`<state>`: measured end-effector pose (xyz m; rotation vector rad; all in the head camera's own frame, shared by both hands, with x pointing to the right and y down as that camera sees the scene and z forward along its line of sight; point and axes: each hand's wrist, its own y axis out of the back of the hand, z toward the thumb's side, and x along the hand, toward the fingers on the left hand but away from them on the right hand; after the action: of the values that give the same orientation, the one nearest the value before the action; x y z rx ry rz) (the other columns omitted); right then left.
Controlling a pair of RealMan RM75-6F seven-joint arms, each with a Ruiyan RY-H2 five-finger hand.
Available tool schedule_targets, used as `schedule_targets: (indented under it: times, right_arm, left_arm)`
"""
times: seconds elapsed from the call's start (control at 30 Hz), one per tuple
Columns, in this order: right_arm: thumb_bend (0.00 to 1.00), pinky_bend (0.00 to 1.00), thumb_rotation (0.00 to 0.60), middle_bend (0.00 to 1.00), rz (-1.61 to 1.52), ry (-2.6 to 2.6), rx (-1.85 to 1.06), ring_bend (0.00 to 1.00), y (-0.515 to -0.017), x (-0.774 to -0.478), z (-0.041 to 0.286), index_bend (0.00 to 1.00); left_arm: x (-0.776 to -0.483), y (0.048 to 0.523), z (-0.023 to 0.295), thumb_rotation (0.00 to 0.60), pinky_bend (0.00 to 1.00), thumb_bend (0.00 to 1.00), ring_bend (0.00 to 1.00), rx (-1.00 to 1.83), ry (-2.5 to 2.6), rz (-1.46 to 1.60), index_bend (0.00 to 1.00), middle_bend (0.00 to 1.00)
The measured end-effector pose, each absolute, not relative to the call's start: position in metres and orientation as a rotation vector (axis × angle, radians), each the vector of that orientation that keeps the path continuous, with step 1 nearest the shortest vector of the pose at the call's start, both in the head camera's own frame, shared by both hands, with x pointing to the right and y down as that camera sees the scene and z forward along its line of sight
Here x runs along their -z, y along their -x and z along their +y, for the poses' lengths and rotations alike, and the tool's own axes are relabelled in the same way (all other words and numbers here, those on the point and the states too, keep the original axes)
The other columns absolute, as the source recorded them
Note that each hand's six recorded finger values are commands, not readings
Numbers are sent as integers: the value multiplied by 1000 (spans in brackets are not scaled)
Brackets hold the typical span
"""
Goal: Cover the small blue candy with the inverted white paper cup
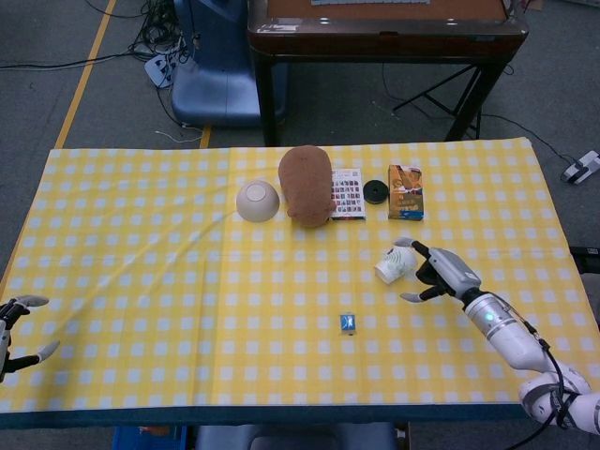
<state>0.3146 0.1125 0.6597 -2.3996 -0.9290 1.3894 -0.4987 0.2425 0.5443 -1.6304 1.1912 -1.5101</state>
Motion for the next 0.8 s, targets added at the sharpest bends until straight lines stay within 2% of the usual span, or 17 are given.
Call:
schedule_targets:
  times: [0.23,0.4,0.8]
  right_arm:
    - [4,1000,600,1000,-625,2062,-1417,1000,-296,-648,105,176]
    - [49,1000,600,1000,-484,1860,-1436,1000,-280,-645,97,193]
    - [89,1000,600,1000,-258,1613,-1476,1000,-237,-661,91,233]
  left_arm:
    - [-543,500,243,600,644,83,372,1513,1631,1195,398,315]
    - [-543,501,243,600,644,83,372,1515,1630,1202,398,315]
    - [-541,506,242,600,644,83,372,1521,1632,1217,398,316]
